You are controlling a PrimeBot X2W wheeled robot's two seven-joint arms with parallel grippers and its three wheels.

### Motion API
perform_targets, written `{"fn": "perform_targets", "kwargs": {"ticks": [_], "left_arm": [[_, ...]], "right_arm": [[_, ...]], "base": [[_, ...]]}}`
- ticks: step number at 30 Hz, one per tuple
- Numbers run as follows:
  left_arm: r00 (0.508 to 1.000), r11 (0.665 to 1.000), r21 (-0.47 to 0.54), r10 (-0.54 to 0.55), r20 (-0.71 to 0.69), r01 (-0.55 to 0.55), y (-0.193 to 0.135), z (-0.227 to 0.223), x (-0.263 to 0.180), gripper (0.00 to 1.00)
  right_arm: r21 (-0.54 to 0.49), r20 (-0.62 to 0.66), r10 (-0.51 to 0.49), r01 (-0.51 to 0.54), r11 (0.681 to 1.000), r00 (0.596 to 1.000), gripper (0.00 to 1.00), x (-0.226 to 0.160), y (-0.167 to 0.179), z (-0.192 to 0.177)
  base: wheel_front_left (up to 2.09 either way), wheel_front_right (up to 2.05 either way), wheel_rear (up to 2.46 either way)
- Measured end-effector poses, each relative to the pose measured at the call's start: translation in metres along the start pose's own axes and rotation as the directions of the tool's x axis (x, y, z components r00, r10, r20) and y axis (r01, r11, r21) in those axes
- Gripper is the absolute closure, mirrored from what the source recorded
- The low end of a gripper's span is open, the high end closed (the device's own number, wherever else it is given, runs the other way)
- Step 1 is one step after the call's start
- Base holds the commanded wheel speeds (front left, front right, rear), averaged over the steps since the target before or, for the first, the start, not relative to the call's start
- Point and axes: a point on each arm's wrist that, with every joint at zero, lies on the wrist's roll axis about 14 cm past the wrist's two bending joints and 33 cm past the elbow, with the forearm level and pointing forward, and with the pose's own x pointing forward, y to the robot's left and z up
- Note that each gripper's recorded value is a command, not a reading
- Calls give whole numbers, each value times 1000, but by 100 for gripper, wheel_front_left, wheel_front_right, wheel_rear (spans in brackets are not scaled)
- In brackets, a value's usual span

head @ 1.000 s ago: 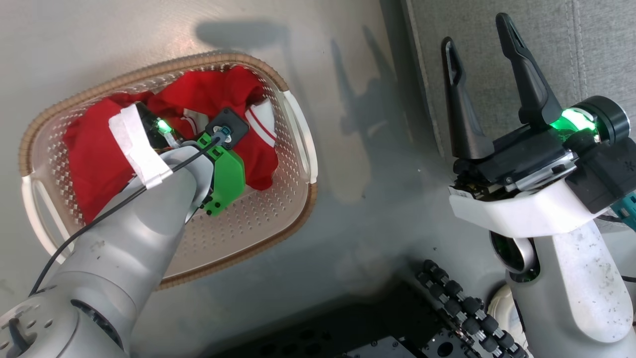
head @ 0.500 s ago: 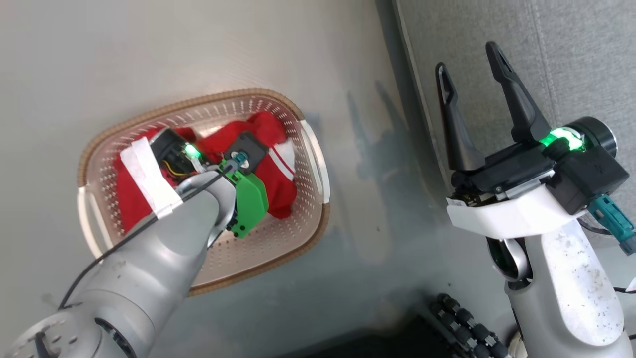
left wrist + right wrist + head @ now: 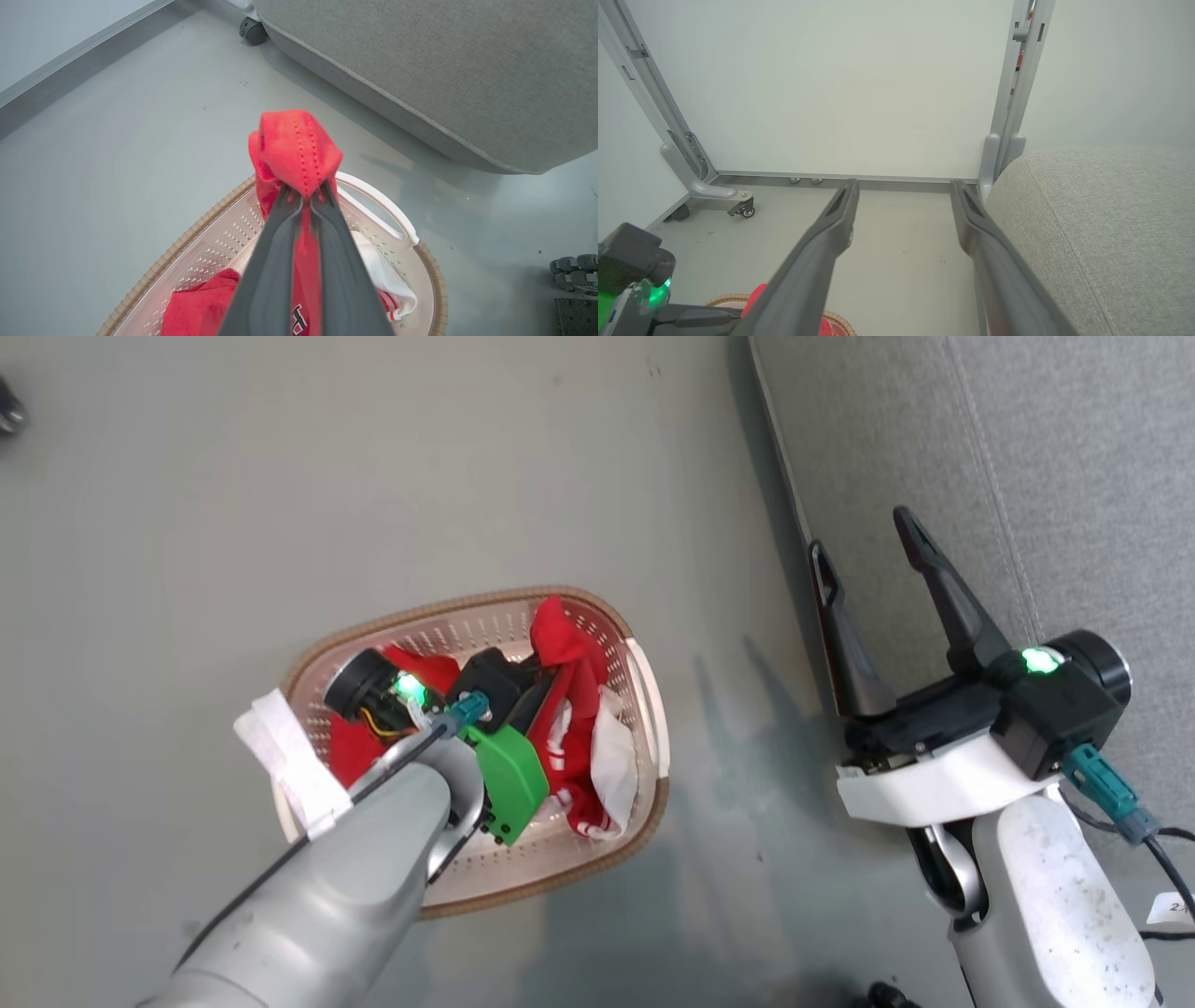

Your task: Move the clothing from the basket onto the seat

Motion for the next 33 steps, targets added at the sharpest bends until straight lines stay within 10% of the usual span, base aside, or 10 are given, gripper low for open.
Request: {"fn": "perform_targets", "kwargs": {"ticks": [15, 33], "left_arm": [[930, 985, 32, 151, 334, -171, -4, 103, -85, 100], [610, 917, 128, 143, 779, -379, -22, 279, -202, 100]], "right_arm": [[8, 68, 42, -42, 999, 997, 0, -32, 27, 45], [20, 177, 102, -107, 994, 979, 0, -61, 57, 94]], "base": [[0, 0, 0], [0, 0, 0]]}}
